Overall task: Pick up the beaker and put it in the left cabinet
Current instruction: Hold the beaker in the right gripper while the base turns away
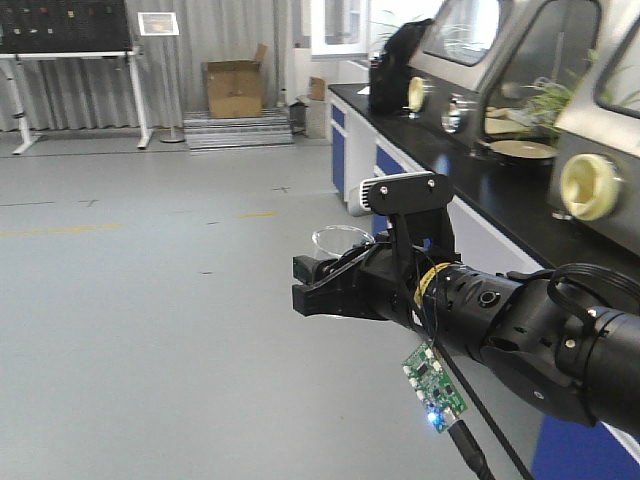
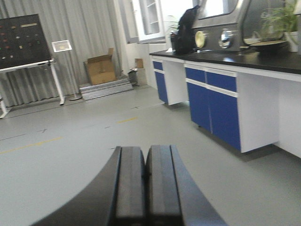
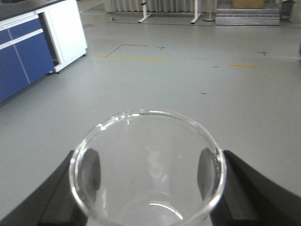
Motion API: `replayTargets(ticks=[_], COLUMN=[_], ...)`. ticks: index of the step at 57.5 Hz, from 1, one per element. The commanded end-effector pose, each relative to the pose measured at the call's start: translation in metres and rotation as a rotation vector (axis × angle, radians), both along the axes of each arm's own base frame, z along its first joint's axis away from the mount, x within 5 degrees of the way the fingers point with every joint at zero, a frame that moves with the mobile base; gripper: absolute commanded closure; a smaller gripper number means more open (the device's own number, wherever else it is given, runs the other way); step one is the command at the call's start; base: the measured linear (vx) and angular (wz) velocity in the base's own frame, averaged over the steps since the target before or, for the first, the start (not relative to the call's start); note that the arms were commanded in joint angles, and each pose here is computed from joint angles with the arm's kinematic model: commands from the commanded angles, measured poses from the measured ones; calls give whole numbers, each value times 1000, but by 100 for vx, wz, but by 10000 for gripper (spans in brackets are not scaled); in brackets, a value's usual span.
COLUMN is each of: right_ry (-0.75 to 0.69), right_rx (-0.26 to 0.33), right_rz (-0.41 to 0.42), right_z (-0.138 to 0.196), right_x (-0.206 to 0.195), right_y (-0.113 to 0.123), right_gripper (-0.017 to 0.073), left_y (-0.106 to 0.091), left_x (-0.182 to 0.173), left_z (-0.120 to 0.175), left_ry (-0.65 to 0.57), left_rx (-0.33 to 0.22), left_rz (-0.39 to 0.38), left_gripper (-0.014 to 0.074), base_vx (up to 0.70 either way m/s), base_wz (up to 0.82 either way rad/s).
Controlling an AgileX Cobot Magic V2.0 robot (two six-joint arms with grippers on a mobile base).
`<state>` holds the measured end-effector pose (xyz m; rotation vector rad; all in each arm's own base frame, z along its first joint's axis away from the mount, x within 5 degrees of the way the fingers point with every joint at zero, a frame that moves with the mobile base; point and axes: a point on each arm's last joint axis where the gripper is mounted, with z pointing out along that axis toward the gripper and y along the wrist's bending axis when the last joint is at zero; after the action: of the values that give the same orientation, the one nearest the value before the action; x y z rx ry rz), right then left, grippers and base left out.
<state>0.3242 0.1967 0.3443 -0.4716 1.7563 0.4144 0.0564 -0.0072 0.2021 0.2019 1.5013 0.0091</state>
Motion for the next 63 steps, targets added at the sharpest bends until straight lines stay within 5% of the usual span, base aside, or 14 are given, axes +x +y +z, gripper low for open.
replayTargets(ticks=[1, 63], right_ry=[-124, -122], right_rx=[76, 74], right_rz=[31, 30], right_z=[35, 35], right_x=[-8, -8], right_y=[-2, -2], right_gripper=[561, 561], left_y=[0, 0], left_x=[-2, -2], left_z=[3, 3], left_ry=[-86, -86], left_rx=[-17, -17], left_rz=[-5, -5], left_gripper=[592, 592], base_vx=[20, 40], base_wz=[33, 11])
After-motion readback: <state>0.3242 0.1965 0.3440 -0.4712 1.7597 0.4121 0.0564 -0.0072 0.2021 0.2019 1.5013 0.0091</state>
